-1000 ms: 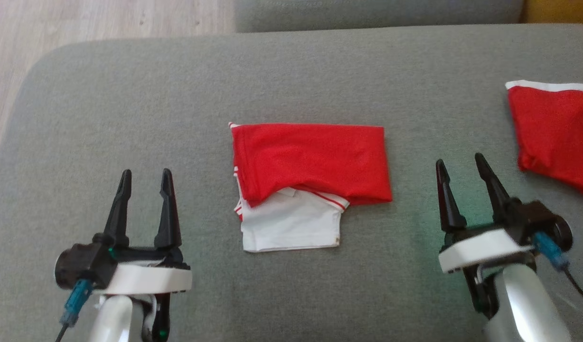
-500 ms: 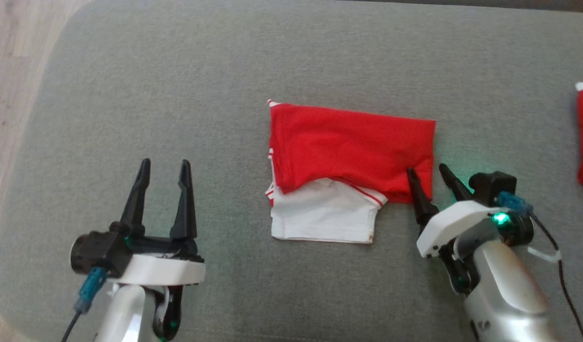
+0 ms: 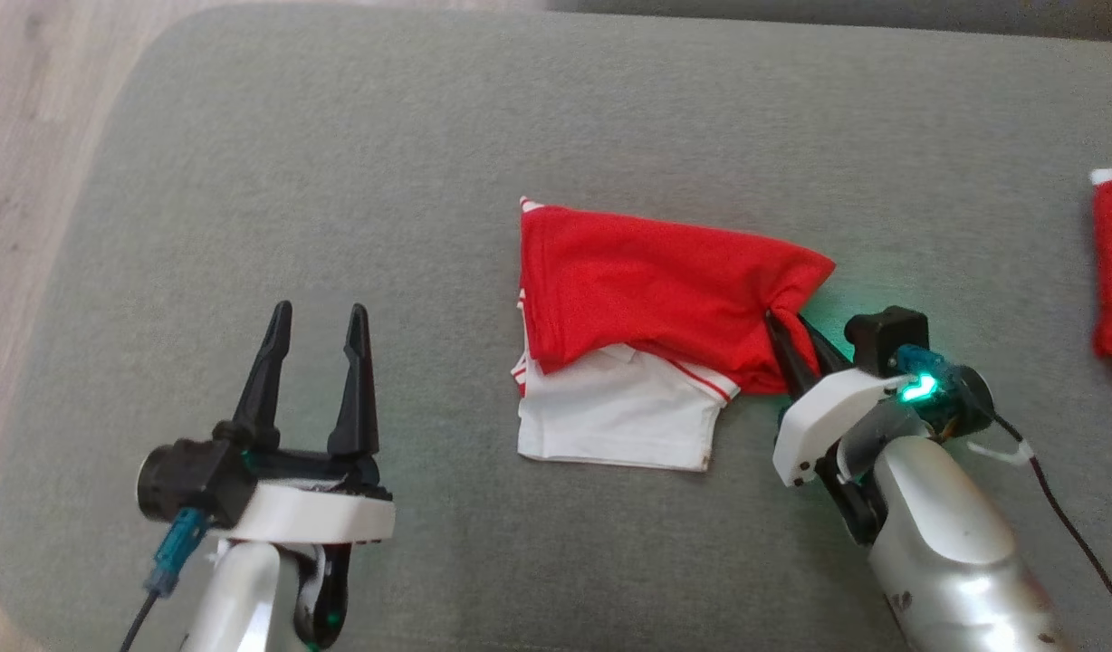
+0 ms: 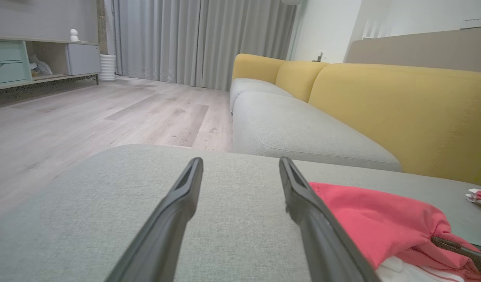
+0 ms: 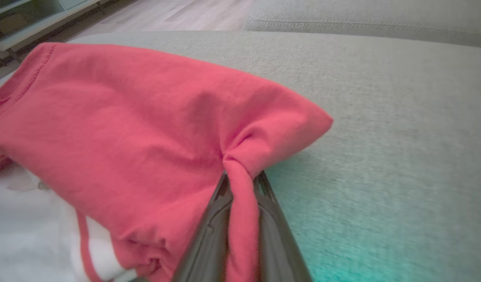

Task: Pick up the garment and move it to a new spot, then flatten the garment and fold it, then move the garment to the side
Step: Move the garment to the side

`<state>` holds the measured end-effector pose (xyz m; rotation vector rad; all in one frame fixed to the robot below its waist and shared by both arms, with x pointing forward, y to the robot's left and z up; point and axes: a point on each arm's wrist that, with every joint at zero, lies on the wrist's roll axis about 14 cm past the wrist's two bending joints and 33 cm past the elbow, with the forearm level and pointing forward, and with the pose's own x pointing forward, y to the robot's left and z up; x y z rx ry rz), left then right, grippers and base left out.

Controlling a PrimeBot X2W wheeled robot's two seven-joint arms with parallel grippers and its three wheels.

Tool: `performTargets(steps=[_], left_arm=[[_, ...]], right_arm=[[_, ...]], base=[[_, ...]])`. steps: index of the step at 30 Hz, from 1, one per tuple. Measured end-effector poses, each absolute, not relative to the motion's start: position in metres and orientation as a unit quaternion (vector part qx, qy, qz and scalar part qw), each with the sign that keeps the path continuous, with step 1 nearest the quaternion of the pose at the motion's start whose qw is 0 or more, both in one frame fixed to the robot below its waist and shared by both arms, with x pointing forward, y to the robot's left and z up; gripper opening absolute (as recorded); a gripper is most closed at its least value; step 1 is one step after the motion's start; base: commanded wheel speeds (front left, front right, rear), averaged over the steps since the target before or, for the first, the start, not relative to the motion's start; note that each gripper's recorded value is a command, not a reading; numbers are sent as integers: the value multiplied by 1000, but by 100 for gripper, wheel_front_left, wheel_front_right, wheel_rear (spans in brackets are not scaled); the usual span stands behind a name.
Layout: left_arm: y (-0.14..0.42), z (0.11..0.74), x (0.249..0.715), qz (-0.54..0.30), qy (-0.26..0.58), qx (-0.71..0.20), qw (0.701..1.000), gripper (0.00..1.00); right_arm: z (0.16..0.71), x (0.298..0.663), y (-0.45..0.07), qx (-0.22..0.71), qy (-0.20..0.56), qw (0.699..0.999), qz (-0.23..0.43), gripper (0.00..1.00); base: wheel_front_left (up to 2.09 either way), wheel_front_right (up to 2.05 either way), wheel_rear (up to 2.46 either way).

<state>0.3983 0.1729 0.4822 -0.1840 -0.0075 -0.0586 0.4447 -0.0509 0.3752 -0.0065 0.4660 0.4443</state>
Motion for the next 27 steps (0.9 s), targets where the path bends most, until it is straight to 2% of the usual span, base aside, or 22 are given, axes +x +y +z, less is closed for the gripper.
performTargets(steps=[8, 13, 20, 27], left_arm=[[130, 489, 405, -92, -11, -98, 991, 100], [98, 492, 411, -138, -13, -100, 985, 100], [66, 487, 429, -181, -10, -100, 978, 100], [58, 475, 456, -189, -5, -106, 976, 100]], right_arm=[[412, 450, -86, -84, 161, 964, 192, 0], [437, 451, -113, -156, 129, 963, 176, 0], [469, 470, -212, -276, 131, 946, 108, 0], [489, 495, -293, -338, 157, 927, 36, 0]], base=[[0, 0, 0], [0, 0, 0], [0, 0, 0], [0, 0, 0]])
